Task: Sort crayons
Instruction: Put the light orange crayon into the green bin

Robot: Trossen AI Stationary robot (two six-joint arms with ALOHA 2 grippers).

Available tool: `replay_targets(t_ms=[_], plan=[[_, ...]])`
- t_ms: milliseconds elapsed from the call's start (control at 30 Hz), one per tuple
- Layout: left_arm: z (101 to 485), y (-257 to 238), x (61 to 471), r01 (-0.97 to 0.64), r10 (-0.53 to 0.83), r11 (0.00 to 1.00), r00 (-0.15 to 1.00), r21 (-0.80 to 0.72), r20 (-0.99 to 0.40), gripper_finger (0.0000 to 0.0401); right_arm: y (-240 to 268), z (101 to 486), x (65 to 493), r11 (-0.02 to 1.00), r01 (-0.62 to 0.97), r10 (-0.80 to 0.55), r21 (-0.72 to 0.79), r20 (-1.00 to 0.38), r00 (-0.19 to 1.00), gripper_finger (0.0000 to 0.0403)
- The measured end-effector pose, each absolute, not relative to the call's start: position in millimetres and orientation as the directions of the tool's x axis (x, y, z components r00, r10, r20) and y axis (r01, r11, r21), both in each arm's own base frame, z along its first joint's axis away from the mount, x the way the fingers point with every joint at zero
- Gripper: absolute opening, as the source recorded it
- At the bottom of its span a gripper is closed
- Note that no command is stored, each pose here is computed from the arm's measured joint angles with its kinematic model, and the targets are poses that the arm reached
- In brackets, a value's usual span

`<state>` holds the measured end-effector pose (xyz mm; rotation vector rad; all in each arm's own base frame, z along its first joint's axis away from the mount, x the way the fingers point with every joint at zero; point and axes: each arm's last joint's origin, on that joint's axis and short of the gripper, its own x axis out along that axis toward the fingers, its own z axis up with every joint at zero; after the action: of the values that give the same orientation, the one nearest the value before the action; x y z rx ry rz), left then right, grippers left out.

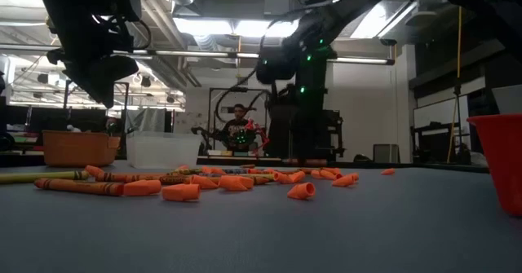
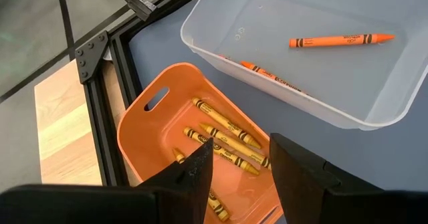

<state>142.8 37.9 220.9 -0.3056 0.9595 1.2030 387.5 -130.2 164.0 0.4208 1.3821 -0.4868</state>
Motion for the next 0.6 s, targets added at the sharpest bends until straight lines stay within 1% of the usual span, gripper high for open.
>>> replay_targets(t_ms=[67, 167, 367, 600], plan=[[220.9, 37.9, 142.8, -0.886, 0.648, 0.375, 0.04, 0.273, -0.761, 0.013, -127.5, 174.3, 383.7, 0.842, 0.539, -0.038, 0.039, -0.991, 0.132, 0.0006], [221.0, 37.9, 142.9, -0.886, 0.648, 0.375, 0.041, 0.272, -0.761, 0.013, -123.3, 188.0, 376.5, 0.85, 0.519, 0.018, 0.085, -0.991, 0.132, 0.001], [221.0, 37.9, 142.9, -0.886, 0.648, 0.376, 0.041, 0.272, -0.76, 0.013, -112.8, 219.7, 354.1, 0.846, 0.511, 0.124, 0.153, -0.988, 0.091, 0.0011], [220.9, 37.9, 143.0, -0.886, 0.648, 0.375, 0.042, 0.271, -0.76, 0.013, -86.9, 253.2, 331.1, 0.862, 0.479, 0.175, 0.166, -0.984, 0.027, 0.0012]])
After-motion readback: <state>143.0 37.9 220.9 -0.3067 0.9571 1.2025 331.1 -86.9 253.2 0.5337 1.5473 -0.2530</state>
